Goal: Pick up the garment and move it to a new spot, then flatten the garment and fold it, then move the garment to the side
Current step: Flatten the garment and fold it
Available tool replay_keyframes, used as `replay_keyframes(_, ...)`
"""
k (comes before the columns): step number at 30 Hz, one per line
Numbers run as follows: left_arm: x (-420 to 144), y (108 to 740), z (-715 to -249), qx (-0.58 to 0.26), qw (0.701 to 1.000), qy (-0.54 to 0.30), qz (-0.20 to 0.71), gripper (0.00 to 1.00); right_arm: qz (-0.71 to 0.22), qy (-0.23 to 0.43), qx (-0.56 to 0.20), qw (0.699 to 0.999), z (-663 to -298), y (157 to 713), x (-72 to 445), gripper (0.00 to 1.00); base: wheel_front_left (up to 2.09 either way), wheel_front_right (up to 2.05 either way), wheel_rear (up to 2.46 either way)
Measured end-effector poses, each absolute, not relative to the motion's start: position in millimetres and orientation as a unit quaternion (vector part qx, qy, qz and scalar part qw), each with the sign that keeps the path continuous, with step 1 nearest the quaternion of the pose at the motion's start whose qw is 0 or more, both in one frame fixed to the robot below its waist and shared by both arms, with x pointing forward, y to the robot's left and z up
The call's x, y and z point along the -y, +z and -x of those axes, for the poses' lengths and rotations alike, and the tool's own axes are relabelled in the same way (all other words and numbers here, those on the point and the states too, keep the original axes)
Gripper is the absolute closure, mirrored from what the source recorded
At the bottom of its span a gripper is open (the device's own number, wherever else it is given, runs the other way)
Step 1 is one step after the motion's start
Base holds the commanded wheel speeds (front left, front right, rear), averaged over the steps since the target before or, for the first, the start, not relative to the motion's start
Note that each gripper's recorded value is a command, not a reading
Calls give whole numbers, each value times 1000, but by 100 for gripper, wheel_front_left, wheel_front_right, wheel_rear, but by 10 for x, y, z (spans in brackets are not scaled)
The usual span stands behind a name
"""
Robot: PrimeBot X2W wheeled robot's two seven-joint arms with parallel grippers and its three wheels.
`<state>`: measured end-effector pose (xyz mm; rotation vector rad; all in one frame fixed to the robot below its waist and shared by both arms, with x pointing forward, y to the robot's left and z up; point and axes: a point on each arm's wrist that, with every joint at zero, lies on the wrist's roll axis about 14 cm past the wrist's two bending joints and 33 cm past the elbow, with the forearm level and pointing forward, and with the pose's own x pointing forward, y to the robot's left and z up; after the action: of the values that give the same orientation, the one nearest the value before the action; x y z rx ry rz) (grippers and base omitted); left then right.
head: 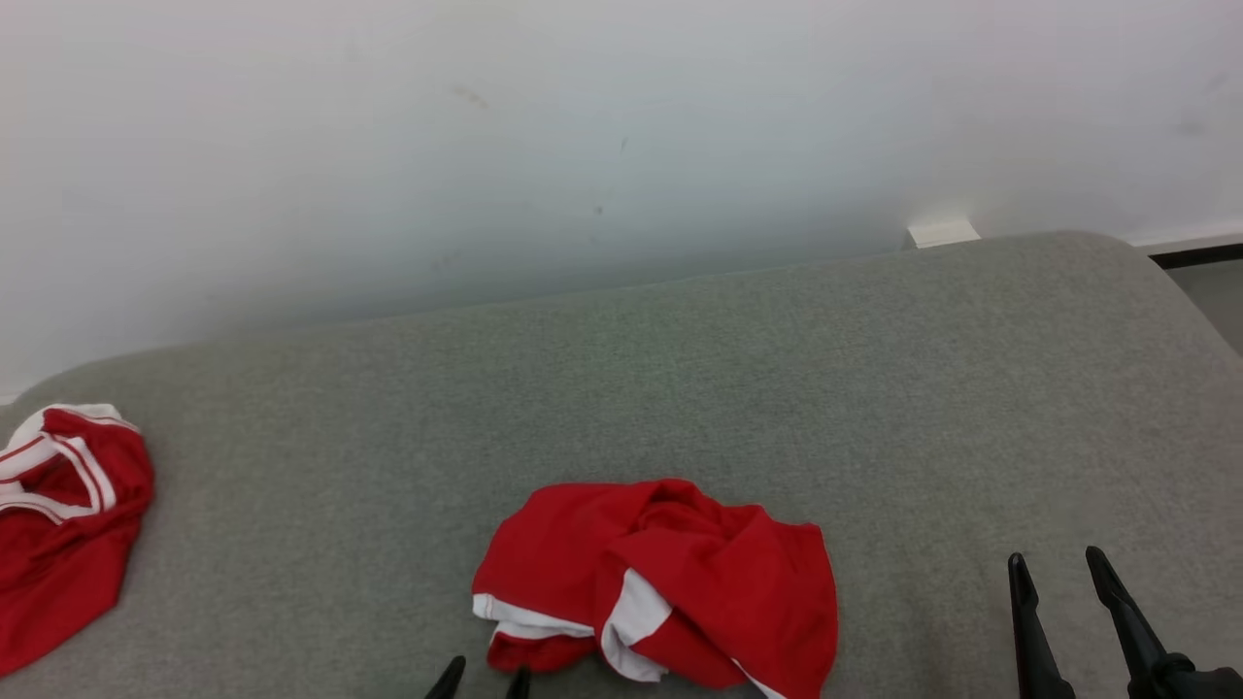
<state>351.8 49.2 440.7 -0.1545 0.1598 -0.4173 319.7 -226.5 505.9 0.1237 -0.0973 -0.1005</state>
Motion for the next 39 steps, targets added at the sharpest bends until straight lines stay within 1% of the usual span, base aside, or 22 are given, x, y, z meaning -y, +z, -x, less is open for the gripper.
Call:
replay_keyframes(9, -331, 3983, -3578, -153, 959, -230, 65, 0, -55, -81, 44, 994, -3093, 5038, 2440, 0, 0, 0, 0)
replay_keyframes(15, -307, 4000, -3770, -151, 960, -226, 73, 0, -51, -90, 40, 994, -3096, 5021, 2491, 0, 0, 0, 0)
replay_keyframes(20, -230, 3999, -3819, -154, 956, -239, 75, 0, -49, -87, 38, 994, -3125, 5014, 2482, 0, 0, 0, 0)
replay_keyframes(21, -204, 4003, -3824, -154, 955, -243, 75, 4, -49, -87, 39, 994, -3133, 5017, 2480, 0, 0, 0, 0)
replay_keyframes(22, -182, 4017, -3835, -152, 954, -246, 77, 23, -49, -86, 39, 994, -3140, 5018, 2477, 0, 0, 0, 0)
replay_keyframes(23, -165, 4040, -3853, -149, 954, -248, 78, 45, -49, -86, 38, 994, -3145, 5017, 2474, 0, 0, 0, 0)
replay_keyframes(25, -130, 4079, -3872, -144, 953, -254, 82, 96, -49, -84, 39, 995, -3157, 5021, 2466, 0, 0, 0, 0)
replay_keyframes(26, -107, 4095, -3872, -142, 952, -257, 83, 100, -48, -83, 39, 995, -3164, 5023, 2463, 0, 0, 0, 0)
replay_keyframes(32, 31, 4301, -3891, -114, 948, -276, 106, 100, -49, -79, 39, 995, -3195, 5022, 2443, 0, 0, 0, 0)
replay_keyframes(39, -39, 4834, -4013, -34, 953, -265, 142, 100, -54, -62, 39, 996, -3249, 5014, 2342, 0, 0, 0, 0)
